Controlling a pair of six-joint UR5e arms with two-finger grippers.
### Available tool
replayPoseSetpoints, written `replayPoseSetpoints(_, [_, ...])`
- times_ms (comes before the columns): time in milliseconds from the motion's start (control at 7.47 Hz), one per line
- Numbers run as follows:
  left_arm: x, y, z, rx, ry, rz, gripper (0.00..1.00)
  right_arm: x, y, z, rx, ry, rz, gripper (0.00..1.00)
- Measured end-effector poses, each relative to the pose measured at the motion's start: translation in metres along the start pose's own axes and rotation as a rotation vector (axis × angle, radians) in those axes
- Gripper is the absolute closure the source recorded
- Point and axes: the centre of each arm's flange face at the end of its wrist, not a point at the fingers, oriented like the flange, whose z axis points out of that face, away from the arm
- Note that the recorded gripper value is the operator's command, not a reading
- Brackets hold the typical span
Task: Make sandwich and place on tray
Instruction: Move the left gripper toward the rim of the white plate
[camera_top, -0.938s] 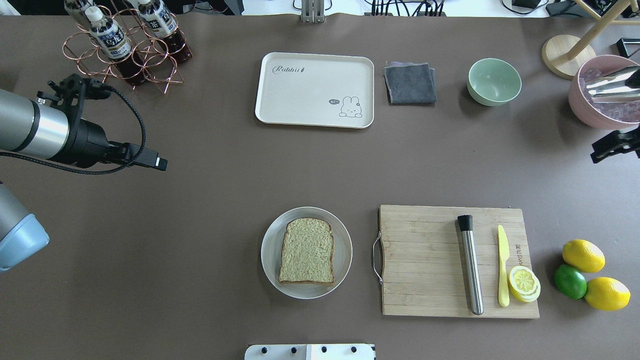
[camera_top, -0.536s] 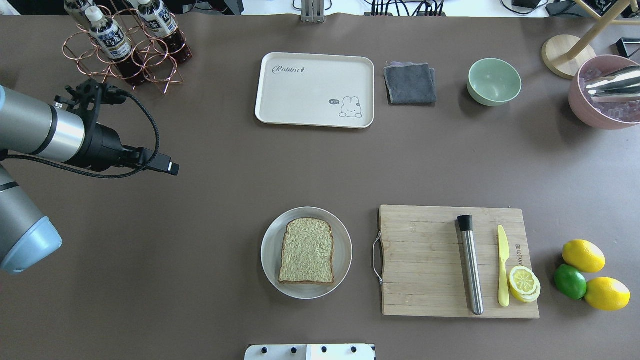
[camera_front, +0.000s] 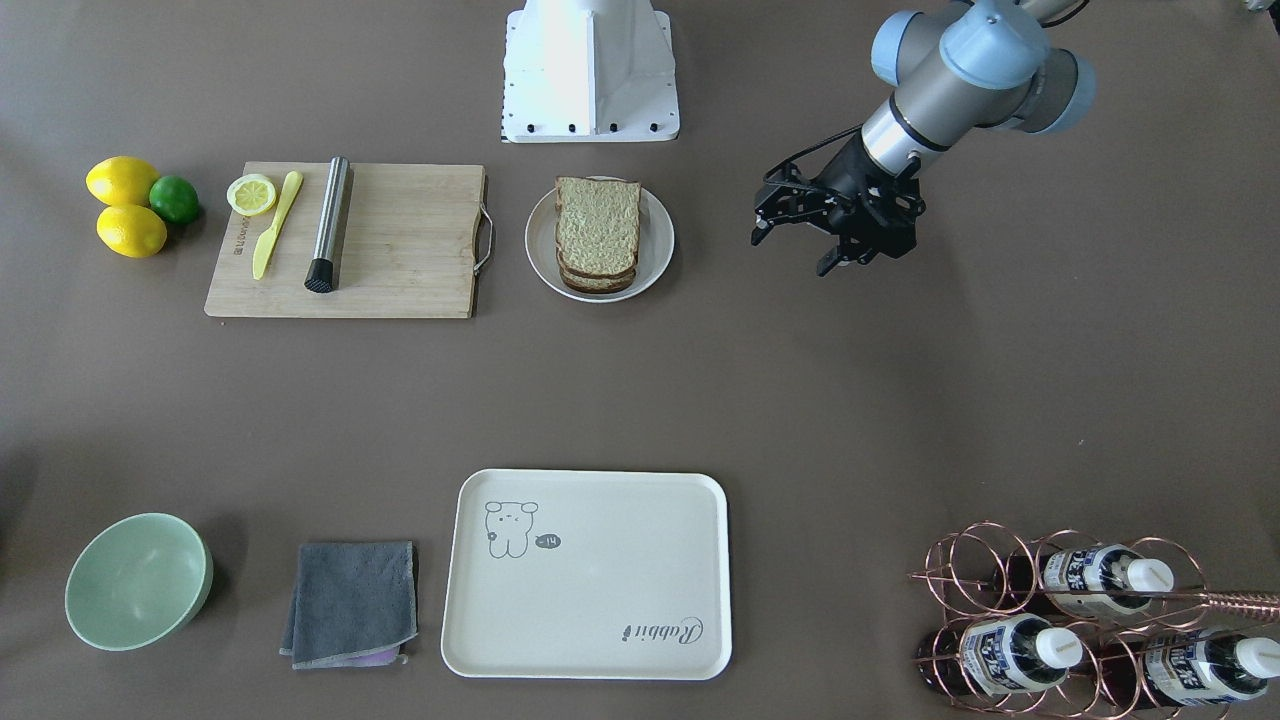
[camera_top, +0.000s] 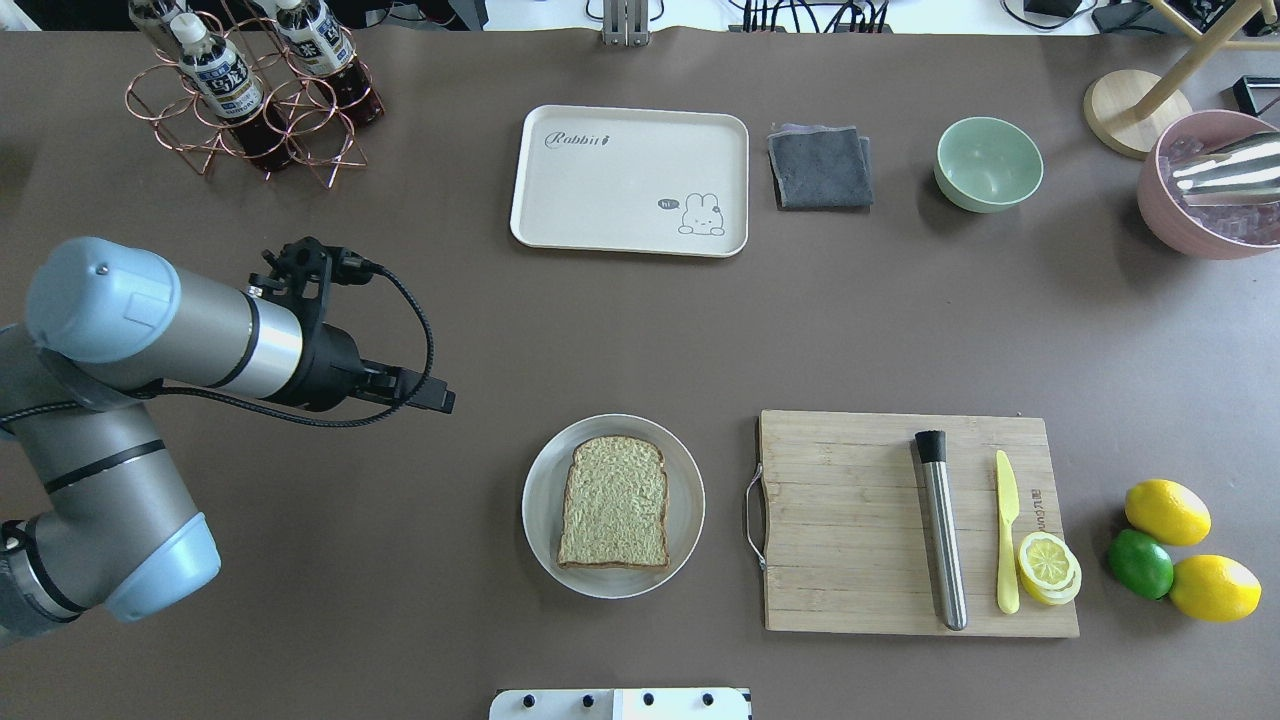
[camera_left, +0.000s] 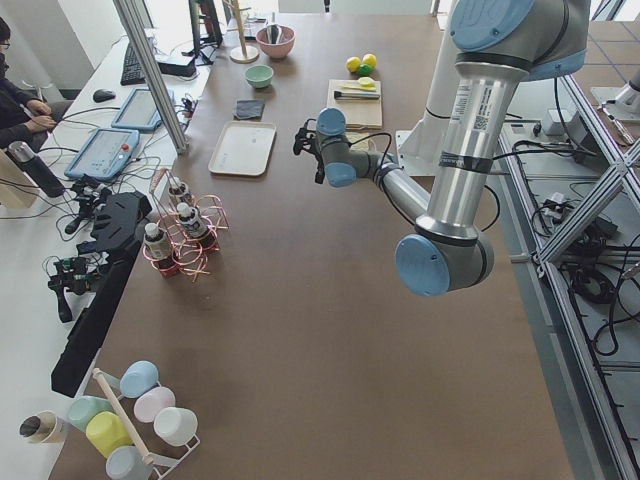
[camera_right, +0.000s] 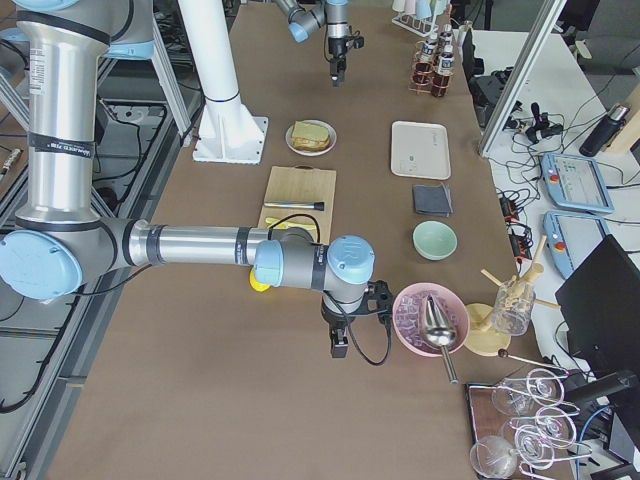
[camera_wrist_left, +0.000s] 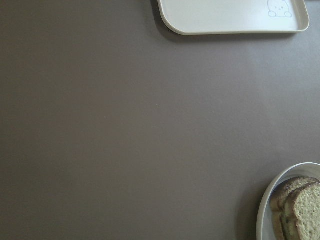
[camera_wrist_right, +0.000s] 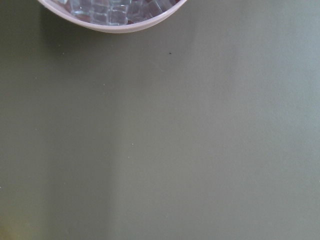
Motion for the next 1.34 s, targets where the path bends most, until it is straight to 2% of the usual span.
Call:
replayPoseSetpoints(402, [0.048,0.046,0.059,-0.003,-0.013,0.001,0.03,0.004,0.003,0.001,-0.003,0.001,0.007,0.0])
replayPoseSetpoints(670, [0.065,0.075,0.083,0.002,-0.027,-0.063,0.06,0.005,0.004,0.001,-0.003,0.0,0.008,0.0])
replayPoseSetpoints(938, [0.087,0.097,0.095,0.012,-0.016,-0.117,0.07,0.004,0.003,0.001,-0.002,0.0,0.007,0.0])
replayPoseSetpoints(1339, [0.09,0.101,0.095,0.024,-0.002,-0.2,0.07,0.007,0.003,0.004,-0.006,0.0,0.011,0.0])
